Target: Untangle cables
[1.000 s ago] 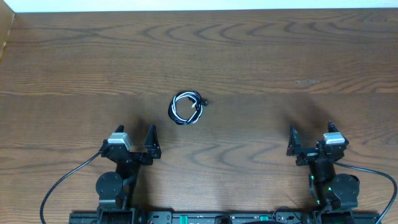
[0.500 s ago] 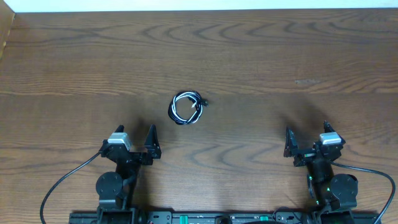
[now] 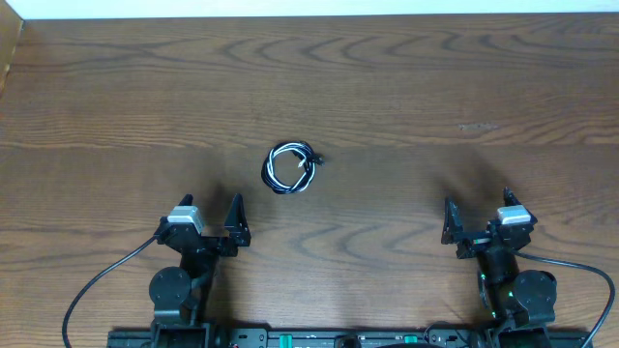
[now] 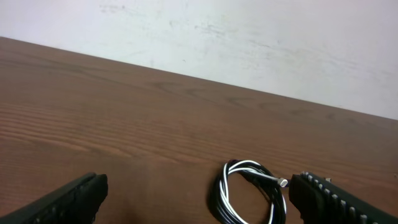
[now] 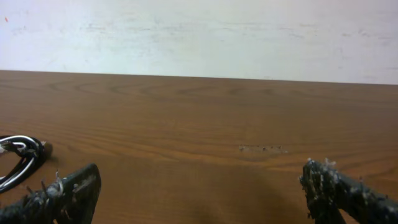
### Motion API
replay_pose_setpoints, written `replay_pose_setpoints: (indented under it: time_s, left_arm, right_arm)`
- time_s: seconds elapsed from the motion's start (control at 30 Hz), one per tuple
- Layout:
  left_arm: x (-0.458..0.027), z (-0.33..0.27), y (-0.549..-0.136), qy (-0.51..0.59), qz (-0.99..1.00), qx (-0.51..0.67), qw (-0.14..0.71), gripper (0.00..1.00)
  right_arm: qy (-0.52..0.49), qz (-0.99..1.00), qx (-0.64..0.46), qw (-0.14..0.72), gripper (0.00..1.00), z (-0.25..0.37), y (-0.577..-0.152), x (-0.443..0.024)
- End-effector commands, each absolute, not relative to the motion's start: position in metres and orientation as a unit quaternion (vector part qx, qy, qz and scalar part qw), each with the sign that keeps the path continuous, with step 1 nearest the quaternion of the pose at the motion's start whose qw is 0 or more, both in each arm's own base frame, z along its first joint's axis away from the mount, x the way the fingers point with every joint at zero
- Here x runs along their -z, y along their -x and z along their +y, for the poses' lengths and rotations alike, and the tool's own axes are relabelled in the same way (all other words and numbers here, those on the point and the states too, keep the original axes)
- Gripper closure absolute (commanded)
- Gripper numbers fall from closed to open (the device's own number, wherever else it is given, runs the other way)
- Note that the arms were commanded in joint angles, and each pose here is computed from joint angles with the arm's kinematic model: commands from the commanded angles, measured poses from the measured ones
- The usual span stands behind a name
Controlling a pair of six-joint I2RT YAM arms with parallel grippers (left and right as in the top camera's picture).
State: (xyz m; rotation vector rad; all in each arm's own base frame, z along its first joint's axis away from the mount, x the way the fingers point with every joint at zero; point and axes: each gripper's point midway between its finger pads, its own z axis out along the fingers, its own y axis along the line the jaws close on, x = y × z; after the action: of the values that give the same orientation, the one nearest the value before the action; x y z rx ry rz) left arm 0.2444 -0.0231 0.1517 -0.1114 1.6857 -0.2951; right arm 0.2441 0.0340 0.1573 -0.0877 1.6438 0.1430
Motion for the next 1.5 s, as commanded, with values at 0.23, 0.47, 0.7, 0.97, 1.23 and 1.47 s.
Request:
replay_pose_setpoints:
  time_s: [0.23,0.47,0.7,0.97,1.23,1.47]
  left_arm:
    - [-0.1352,-0.0249,-0.2433,0.044,0.761,0.128,0.635,0.02]
    - [-0.1352,-0.0249,-0.2433,0.044,0.761,0.128,0.635,0.02]
    - [-0.1352,-0.0248,-0.2433,0.044,0.761,0.128,0.635,0.02]
    - [-0.1352,-0.0249,-0.2433,0.044,0.761,0.128,0.635,0.02]
    - [-0.1352,-0.0249,-0.2433,0.044,0.761,0.128,0.635,0.02]
    - [-0.1352,-0.0249,-0.2433,0.044,0.761,0.128,0.635,0.02]
  right_arm:
    - [0.039,0.732,-0.069,0.677,0.01,0.0359,-0.2436,-0.1568]
    - [0.039,0.732,-0.070,0.677,0.01,0.0359,-0.2436,-0.1568]
    - [0.039,0.732,-0.070,0.677,0.01,0.0359,-0.2436,-0.1568]
    - [0.039,0.732,-0.069,0.677,0.01,0.0359,-0.2436,-0.1568]
    - [0.039,0.732,-0.070,0.677,0.01,0.0359,-0.2436,-0.1568]
    - [0.039,0.732,-0.070,0.677,0.01,0.0359,-0.2436,-0.1568]
